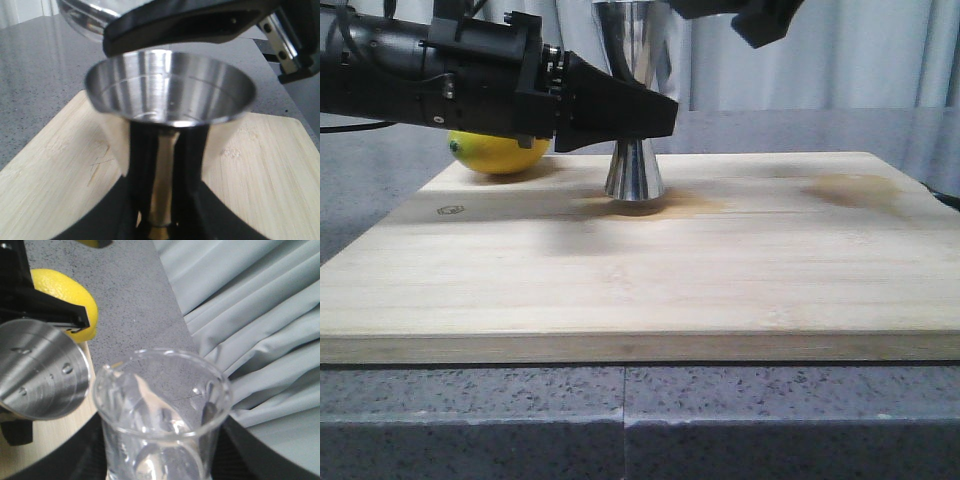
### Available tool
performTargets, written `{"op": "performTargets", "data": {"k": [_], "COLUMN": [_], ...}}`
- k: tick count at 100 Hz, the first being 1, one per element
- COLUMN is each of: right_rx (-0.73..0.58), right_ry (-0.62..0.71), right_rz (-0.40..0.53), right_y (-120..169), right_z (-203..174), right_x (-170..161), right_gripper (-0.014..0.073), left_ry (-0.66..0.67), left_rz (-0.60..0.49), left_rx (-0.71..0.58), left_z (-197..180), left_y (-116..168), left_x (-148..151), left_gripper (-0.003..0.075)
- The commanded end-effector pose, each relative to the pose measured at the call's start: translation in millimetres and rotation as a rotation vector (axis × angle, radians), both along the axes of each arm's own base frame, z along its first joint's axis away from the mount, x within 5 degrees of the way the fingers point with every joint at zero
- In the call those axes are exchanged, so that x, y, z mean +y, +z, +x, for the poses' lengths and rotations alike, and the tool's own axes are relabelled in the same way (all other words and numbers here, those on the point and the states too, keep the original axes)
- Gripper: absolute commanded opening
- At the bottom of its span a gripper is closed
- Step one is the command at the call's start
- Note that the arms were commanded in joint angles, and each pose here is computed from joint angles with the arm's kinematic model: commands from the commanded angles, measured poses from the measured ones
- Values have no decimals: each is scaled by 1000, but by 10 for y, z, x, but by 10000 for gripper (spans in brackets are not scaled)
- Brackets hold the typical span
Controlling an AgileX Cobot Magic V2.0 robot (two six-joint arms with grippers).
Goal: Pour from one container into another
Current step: 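Lift the glass beaker with the right gripper over the jigger cup, then tilt the beaker with the right gripper, pouring liquid into the jigger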
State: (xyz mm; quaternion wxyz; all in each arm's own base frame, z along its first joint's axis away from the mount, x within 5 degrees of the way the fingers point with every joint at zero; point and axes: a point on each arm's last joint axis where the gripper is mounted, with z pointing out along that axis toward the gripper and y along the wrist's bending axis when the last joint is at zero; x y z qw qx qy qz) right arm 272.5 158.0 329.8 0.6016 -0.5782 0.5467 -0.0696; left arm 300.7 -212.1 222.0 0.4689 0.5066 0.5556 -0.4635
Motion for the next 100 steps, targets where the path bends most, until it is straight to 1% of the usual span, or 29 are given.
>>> {"op": "performTargets", "data": {"k": [1,19,78,100], "right_rx": [-65,-72,-139,-146], "right_ry": [21,25,77,58], "right_rz": [25,11,-128,-143], "right_y": [221,218,182,181], "right_z": [-44,-45,-60,-47], "right_x": [-3,-3,3,-13], "right_gripper": [259,259,259,259], "left_ry": [-34,-34,-34,-34], "left_rz": [-148,-148,-148,-148], "left_rx": [-38,-38,-38,-38], "left_z": [-51,-51,-51,-51], "left_y": [326,326,326,326], "left_x": [-34,-34,-34,-34], "left_gripper": [82,83,83,83]}}
